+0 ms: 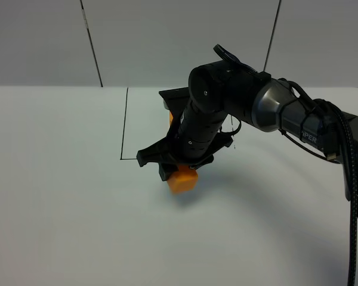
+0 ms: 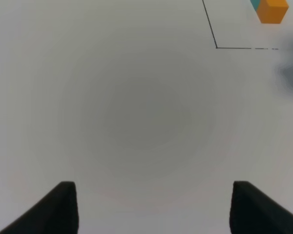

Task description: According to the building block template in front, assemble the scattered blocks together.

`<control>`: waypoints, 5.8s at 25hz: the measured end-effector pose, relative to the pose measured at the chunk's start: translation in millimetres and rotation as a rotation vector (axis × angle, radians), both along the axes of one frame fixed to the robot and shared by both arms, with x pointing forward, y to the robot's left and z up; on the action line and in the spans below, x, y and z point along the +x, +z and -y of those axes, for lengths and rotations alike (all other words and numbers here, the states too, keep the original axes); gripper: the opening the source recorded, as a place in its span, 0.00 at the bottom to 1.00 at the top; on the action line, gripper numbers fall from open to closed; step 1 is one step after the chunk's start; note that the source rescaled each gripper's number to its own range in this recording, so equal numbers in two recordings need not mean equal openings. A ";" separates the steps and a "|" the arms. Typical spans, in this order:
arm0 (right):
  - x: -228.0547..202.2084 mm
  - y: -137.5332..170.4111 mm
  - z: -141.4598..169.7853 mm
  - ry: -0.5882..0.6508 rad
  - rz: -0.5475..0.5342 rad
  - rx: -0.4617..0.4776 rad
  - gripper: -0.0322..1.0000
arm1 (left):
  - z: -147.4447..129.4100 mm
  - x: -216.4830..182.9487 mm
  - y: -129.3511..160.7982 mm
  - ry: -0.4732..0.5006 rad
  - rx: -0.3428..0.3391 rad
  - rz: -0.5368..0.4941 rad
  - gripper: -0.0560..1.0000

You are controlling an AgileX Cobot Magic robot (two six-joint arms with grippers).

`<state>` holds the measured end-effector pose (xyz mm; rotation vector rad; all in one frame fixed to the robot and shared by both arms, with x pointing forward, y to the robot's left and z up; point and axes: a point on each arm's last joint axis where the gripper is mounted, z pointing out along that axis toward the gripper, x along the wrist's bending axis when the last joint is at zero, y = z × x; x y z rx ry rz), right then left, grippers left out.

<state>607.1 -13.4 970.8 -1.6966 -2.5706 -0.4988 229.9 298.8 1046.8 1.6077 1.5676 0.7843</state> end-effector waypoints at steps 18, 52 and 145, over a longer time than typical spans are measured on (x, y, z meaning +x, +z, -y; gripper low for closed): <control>6.2 -28.6 5.1 -0.441 -0.057 -0.087 0.03 | 0.0 0.0 0.0 -0.001 0.001 0.000 0.43; 1.6 -69.6 -14.8 -0.415 0.004 -0.154 0.03 | 0.0 0.0 0.0 -0.001 0.001 0.000 0.43; 3.1 20.1 4.1 -0.146 0.292 -0.241 1.00 | 0.0 0.0 0.0 -0.001 0.001 0.000 0.43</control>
